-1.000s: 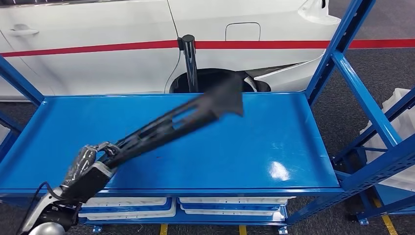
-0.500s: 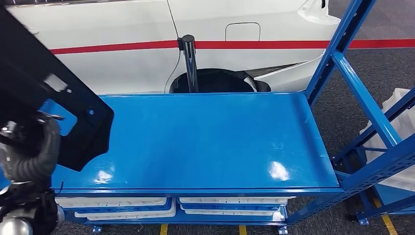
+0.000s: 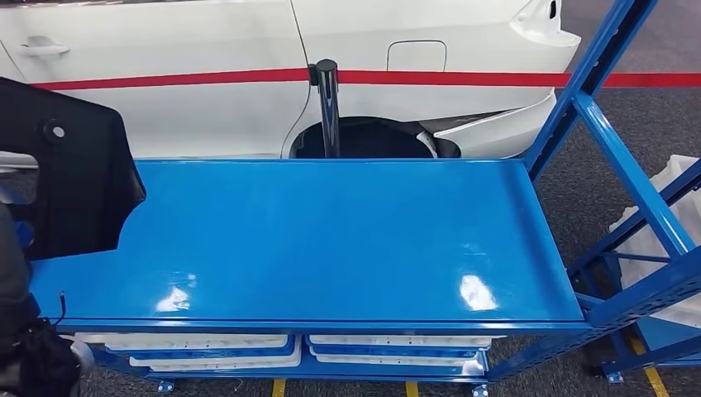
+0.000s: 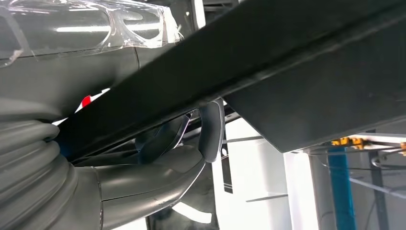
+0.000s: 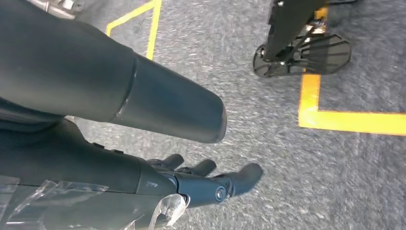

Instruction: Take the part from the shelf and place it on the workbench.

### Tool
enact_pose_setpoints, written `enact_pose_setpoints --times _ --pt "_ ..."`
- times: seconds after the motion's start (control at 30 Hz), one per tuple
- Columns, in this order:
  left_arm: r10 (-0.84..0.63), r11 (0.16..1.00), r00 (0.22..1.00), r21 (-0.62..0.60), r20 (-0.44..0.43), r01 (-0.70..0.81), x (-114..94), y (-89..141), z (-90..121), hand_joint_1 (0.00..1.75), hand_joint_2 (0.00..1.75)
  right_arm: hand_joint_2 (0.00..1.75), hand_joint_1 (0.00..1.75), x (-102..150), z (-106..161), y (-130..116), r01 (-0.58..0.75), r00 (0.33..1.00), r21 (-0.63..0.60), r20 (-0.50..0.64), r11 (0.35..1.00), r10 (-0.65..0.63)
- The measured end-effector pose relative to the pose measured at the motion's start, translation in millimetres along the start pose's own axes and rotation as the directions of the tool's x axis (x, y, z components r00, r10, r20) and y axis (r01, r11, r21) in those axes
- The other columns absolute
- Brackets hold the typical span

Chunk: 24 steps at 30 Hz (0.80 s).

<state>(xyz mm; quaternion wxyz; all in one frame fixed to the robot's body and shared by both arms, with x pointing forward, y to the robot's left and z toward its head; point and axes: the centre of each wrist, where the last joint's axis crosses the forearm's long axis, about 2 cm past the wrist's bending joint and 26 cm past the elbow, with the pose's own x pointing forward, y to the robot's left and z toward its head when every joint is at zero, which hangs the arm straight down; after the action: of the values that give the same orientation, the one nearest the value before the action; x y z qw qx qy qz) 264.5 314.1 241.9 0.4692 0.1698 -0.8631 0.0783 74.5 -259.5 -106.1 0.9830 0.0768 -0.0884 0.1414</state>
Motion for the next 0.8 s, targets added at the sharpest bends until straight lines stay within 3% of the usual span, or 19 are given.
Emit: enact_pose_setpoints --times 0.8 --pt "0.035 0.999 0.995 -0.014 0.096 -0.034 27 -15 -3 1.75 1.75 0.0 0.0 3 0 1 0.023 1.0 -0.001 0.011 1.0 -0.023"
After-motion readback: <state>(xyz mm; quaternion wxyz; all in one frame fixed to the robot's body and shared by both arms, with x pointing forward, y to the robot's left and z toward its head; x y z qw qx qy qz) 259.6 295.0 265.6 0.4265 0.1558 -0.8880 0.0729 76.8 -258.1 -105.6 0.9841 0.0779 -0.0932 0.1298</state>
